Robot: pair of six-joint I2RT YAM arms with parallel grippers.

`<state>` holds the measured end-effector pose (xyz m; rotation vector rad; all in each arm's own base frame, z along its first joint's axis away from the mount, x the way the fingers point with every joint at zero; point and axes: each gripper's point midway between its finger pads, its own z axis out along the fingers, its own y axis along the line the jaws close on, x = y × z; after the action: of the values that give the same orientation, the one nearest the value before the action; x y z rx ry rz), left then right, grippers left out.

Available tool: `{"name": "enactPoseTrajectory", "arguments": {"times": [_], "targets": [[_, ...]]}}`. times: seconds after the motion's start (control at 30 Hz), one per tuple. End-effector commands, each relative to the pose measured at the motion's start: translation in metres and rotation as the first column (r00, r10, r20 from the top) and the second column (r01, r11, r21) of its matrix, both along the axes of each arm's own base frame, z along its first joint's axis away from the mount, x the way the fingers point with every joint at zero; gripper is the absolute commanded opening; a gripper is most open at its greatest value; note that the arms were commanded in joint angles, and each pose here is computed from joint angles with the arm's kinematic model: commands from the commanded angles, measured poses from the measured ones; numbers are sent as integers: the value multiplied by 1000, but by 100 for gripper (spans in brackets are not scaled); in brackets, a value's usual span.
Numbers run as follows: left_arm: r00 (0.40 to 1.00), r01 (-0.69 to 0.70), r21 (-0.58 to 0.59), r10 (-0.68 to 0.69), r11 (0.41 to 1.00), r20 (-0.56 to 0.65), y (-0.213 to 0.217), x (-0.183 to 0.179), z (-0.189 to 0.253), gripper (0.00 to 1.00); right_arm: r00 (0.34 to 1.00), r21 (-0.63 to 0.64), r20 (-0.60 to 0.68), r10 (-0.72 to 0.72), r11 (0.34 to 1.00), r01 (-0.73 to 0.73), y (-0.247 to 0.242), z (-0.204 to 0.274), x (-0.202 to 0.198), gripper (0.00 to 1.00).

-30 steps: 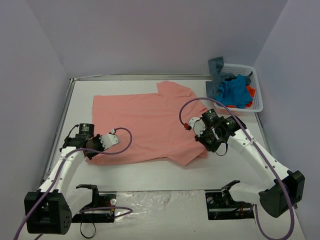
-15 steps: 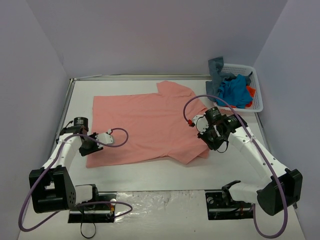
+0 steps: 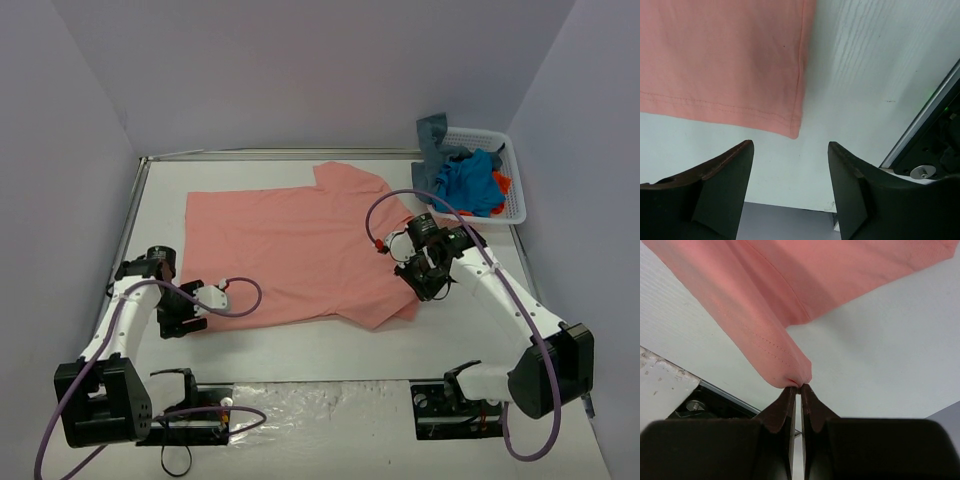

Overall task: Fold and stack the t-shirts
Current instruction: Grap the side of the flattened tshirt closest away from the robot with both arms

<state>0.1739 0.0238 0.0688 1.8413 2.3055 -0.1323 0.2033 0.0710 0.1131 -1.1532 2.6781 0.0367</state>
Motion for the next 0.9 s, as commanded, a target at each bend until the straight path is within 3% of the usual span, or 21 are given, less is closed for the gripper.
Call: {"name": "enactPoseTrajectory", "arguments": {"times": [0.0,0.1,0.3,0.87], "targets": [[998,60,-39,-62,997,-32,-8,-13,3,60,999,-31,-34,-27,999,26,-6,-6,-3,0],[990,100,-76,-106,992,-88,-14,-16,6,62,998,-39,-45,-34,999,33,-7,-9,0,0],[976,102,-42,-109,994,-191,-7,-6,-5,63,998,-37,-49,-51,998,49,-7,-9,5,0],[955,64,56,-45,996,-292,4,6,-48,64,996,-11,-51,-79,997,78,-8,-5,12,0]]}}
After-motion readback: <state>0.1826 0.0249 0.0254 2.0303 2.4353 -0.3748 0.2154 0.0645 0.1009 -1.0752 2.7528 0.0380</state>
